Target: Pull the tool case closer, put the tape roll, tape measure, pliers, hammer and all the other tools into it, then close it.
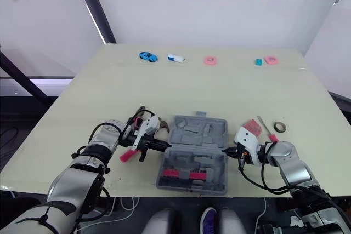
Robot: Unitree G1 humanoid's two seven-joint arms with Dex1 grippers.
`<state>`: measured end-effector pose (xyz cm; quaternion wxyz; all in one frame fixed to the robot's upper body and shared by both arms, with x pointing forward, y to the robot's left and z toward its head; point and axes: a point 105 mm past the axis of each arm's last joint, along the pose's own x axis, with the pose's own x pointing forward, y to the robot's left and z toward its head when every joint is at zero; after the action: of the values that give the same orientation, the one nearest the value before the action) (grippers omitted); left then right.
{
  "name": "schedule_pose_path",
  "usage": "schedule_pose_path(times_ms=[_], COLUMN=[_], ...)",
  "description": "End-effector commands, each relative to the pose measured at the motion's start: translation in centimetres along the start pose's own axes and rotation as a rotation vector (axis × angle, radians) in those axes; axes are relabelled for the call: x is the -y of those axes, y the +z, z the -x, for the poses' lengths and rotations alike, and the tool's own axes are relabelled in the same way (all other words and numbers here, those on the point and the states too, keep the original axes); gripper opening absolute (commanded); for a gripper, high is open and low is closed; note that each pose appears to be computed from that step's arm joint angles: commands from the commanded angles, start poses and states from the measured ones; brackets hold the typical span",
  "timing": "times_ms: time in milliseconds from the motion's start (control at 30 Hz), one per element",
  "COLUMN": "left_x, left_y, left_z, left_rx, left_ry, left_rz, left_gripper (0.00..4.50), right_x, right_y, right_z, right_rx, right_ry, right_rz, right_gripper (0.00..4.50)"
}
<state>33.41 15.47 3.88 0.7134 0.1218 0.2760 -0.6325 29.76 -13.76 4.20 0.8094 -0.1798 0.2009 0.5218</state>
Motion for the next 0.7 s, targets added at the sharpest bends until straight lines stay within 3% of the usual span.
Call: schedule_pose_path(times_ms=[33, 700], left_x=[0.8, 1.36], left_y=[0.26, 0.44], left_z=[-0.29, -0.68], left_rx=[0.015, 0.024], left_ry=[-0.043, -0.046], left_rz=[-0.014, -0.007], left_gripper=[0.07, 0.07], right_x=[0.02, -0.04], right_y=[0.56, 0.57], right_z=[0.37, 0.26], right_rx=[0.014, 0.017], right_ry=[-0.002, -0.002], right_rz=[0.024, 0.02], right_gripper=[0.0, 0.0])
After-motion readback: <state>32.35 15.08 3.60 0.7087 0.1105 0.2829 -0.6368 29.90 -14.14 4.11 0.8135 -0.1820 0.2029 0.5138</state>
